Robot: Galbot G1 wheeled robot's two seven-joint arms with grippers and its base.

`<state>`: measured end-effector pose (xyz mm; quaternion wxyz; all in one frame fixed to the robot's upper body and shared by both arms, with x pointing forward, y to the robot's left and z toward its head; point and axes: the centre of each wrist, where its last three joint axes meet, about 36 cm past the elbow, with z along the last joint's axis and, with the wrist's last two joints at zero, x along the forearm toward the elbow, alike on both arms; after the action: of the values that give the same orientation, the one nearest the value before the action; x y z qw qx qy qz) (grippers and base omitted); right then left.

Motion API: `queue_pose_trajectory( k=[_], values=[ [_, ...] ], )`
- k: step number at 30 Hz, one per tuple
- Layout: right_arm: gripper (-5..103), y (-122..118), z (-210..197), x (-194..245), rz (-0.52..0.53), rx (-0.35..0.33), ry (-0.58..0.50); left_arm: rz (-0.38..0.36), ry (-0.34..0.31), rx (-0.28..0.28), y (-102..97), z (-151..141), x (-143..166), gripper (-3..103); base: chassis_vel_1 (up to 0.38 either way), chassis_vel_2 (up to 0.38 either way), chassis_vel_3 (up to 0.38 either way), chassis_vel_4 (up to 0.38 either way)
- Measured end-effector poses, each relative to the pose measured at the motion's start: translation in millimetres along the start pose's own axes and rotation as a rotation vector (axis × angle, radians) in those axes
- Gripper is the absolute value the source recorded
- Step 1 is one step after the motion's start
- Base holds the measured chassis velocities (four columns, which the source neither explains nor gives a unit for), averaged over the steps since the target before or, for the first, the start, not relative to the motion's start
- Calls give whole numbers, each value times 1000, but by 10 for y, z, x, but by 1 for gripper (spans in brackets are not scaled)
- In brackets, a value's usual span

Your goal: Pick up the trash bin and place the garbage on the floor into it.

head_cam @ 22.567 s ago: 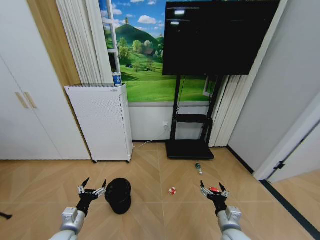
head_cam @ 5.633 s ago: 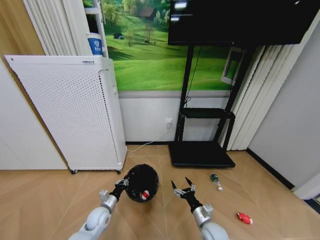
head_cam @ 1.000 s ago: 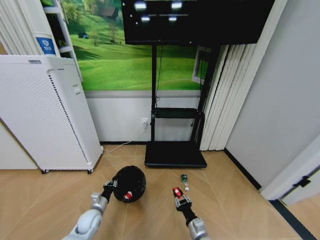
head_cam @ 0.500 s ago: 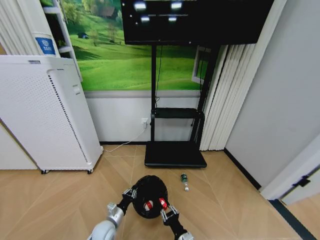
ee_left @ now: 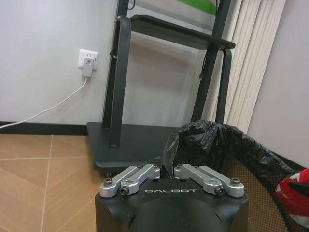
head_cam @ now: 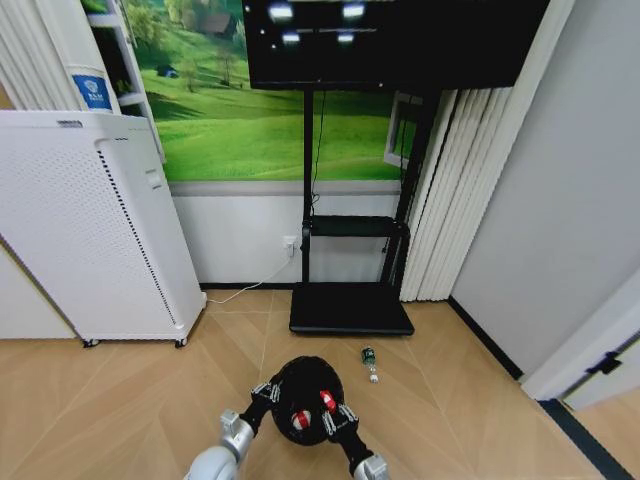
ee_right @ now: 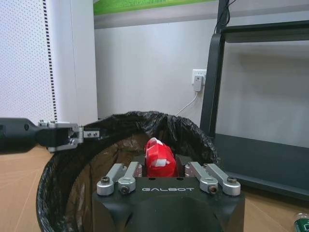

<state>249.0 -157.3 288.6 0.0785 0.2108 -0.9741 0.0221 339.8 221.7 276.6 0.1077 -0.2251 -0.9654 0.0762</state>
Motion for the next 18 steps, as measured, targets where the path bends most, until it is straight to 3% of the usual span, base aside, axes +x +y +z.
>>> queue_pose_trajectory(
  k=[5, 8, 12, 13, 15, 17, 18],
  values=[
    [56, 30, 11, 18, -1, -13, 2, -5, 10, 8, -34, 69, -5, 7, 0, 0, 0, 0],
    [61, 21, 5, 7, 3, -14, -1, -3, 7, 11, -53, 69, -21, 7, 0, 0, 0, 0],
    [78, -53, -29, -48, 25, -31, -28, -16, -3, 12, -17, 37, -29, 7, 0, 0, 0, 0],
    [89, -123, -63, -99, 44, -51, -60, -38, -14, 6, 50, -12, -7, 7, 0, 0, 0, 0],
    [89, -166, -86, -133, 56, -59, -77, -59, -22, 2, 96, -46, 4, 7, 0, 0, 0, 0],
    [97, -337, -162, -264, 108, -67, -126, -190, -44, -10, 287, -172, 18, 7, 0, 0, 0, 0],
    [97, -337, -162, -264, 108, -67, -126, -190, -44, -10, 287, -172, 18, 7, 0, 0, 0, 0]
  ],
)
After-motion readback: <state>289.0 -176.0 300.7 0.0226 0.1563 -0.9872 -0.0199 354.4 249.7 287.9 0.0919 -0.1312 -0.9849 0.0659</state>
